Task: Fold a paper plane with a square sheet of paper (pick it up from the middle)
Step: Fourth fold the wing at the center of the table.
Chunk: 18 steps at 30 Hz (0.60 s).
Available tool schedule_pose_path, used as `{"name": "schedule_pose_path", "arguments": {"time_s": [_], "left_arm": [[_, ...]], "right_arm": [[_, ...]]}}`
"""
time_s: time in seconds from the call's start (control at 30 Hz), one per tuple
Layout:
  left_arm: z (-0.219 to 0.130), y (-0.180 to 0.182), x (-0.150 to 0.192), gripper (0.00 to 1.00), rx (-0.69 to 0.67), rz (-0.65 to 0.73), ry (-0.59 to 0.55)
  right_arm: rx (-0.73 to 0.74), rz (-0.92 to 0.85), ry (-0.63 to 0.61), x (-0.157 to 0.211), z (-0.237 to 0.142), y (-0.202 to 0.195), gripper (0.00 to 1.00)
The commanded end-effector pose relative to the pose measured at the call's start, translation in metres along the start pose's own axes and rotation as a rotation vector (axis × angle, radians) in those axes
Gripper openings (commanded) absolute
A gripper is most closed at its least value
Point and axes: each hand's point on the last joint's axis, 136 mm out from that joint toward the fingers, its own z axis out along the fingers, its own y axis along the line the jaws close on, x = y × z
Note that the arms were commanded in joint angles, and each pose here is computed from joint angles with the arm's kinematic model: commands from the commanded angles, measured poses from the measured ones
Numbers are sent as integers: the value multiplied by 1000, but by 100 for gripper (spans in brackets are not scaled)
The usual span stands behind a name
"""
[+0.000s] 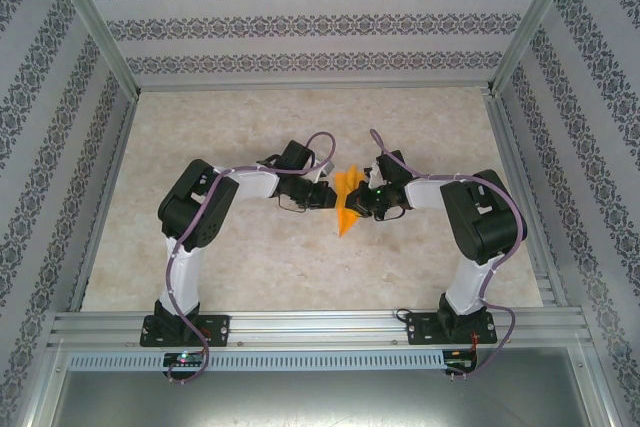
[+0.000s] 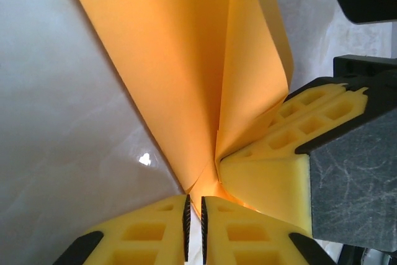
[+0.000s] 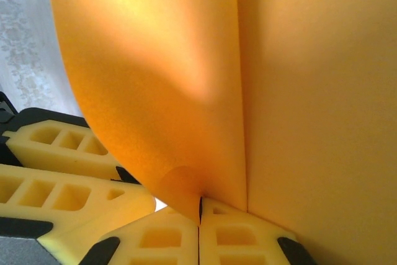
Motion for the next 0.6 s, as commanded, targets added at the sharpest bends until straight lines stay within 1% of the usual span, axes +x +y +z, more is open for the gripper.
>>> {"name": "schedule_pose_path", "arguments": {"time_s": [0.0,0.17,0.37,0.57], "left_arm": [[4,-6,-8,17,33,11,-5],[7,-7,-8,17,37,11,3],[11,-7,-1,14,38,19,33],[11,1,11,13,-17,26,66]], "right_arm": [[10,2,23,7,2,0,6],[9,0,23,7,1,1,6],[7,-4,22,6,1,2,5],[11,-1,24,6,1,1,5]]}}
